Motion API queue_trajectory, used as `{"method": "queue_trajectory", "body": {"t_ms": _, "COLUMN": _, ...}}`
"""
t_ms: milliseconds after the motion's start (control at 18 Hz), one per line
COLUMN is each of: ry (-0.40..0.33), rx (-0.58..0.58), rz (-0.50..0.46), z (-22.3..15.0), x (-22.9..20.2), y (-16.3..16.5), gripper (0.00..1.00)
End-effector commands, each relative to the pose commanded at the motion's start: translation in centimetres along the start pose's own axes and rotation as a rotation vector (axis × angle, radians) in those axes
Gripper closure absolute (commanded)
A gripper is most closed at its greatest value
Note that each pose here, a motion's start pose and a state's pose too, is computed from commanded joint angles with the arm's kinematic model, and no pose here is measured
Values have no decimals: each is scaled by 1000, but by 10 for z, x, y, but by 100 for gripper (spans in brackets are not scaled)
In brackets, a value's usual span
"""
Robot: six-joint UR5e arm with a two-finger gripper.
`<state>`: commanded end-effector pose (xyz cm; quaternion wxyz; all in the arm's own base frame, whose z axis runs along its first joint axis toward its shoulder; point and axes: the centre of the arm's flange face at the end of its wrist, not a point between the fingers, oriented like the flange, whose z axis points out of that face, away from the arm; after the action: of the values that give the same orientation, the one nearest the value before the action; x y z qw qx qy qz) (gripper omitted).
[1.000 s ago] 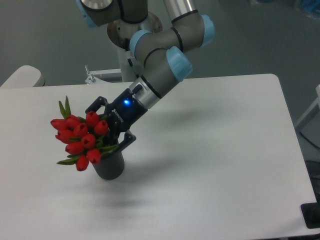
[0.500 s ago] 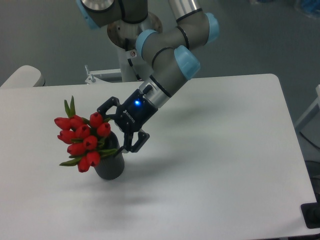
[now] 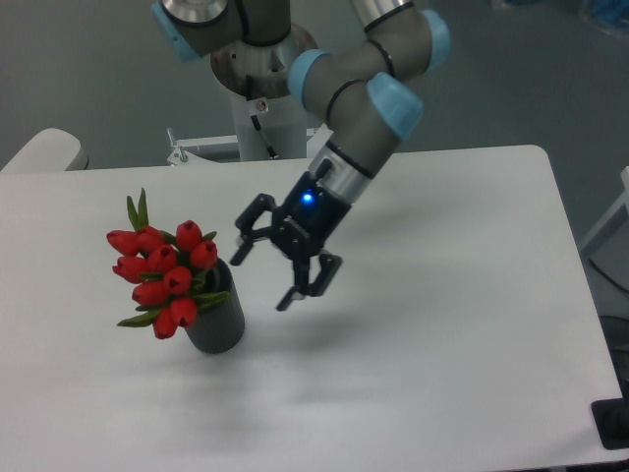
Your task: Insert the flowers into the vase
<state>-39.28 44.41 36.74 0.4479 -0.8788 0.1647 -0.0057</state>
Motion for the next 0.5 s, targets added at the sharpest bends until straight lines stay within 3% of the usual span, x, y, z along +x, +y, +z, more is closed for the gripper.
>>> {"method": "queue_trajectory", "body": {"t_ms": 222, "ry": -95, "rx": -121, "rz": 20, "z": -23, "x": -48, "y": 25, "gripper": 0}}
{"method": "queue_trajectory", "body": {"t_ms": 500, "ry": -164, "rx": -254, "rz": 138, "z": -50, "x": -102, "y": 69, "gripper": 0}}
